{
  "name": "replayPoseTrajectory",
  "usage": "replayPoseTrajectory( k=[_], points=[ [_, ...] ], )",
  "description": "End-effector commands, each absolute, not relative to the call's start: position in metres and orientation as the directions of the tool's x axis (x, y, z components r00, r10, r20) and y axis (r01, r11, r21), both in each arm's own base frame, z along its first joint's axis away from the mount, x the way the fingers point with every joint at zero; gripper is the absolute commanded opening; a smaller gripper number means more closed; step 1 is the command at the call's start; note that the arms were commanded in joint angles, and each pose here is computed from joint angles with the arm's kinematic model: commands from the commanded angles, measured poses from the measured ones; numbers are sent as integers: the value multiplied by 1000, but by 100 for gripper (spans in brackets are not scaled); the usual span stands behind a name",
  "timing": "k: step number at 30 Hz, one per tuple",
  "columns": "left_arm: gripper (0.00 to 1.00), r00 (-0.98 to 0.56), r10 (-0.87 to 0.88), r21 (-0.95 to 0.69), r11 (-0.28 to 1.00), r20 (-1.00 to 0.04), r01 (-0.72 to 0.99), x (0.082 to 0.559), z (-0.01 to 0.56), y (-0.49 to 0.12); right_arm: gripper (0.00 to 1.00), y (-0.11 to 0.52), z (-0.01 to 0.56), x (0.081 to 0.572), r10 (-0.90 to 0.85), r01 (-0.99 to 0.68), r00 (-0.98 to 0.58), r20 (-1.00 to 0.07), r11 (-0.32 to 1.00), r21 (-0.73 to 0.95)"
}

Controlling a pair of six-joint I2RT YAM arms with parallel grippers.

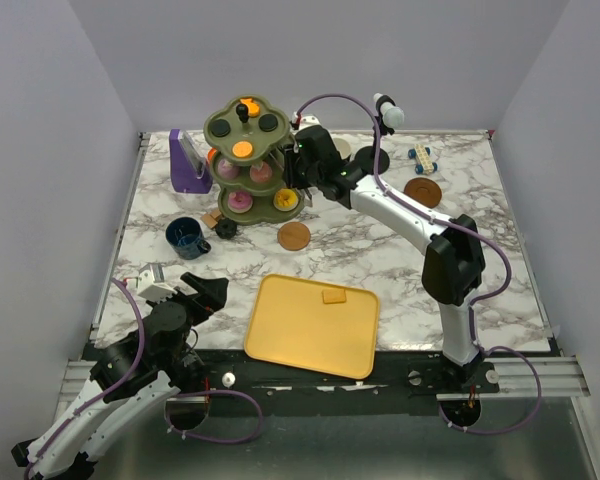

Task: Serve the afternoon tea
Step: Place the desert on the desert table.

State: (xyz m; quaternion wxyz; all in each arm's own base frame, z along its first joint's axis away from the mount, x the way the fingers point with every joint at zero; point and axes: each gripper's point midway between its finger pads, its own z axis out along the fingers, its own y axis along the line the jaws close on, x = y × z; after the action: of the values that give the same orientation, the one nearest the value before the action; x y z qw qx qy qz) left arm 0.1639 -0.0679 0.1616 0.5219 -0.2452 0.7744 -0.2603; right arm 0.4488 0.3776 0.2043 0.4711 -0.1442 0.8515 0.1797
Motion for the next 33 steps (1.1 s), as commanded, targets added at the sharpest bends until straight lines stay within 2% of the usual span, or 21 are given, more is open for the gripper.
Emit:
replayPoseTrajectory(
  k=[1,15,25,29,33],
  points=[
    [99,-319,-664,-674,732,-676,-93,162,164,-66,36,367,226,450,-41,-381,-471,-881,910,161],
    [98,-321,-667,-680,728,-673,-86,162,165,-67,37,347,226,443,-22,-332,-490,-871,929,163],
    [99,-323,-671,-687,722,-668,-80,161,166,-68,48,349,224,437,-18,-343,-511,-859,921,184],
    [99,-323,-670,-687,722,-668,-79,161,166,-68,56,349,224,435,-18,-343,-517,-856,920,188],
    [99,-324,-670,-687,723,-668,-78,161,166,-68,57,348,227,435,-14,-341,-513,-858,921,189]
  ],
)
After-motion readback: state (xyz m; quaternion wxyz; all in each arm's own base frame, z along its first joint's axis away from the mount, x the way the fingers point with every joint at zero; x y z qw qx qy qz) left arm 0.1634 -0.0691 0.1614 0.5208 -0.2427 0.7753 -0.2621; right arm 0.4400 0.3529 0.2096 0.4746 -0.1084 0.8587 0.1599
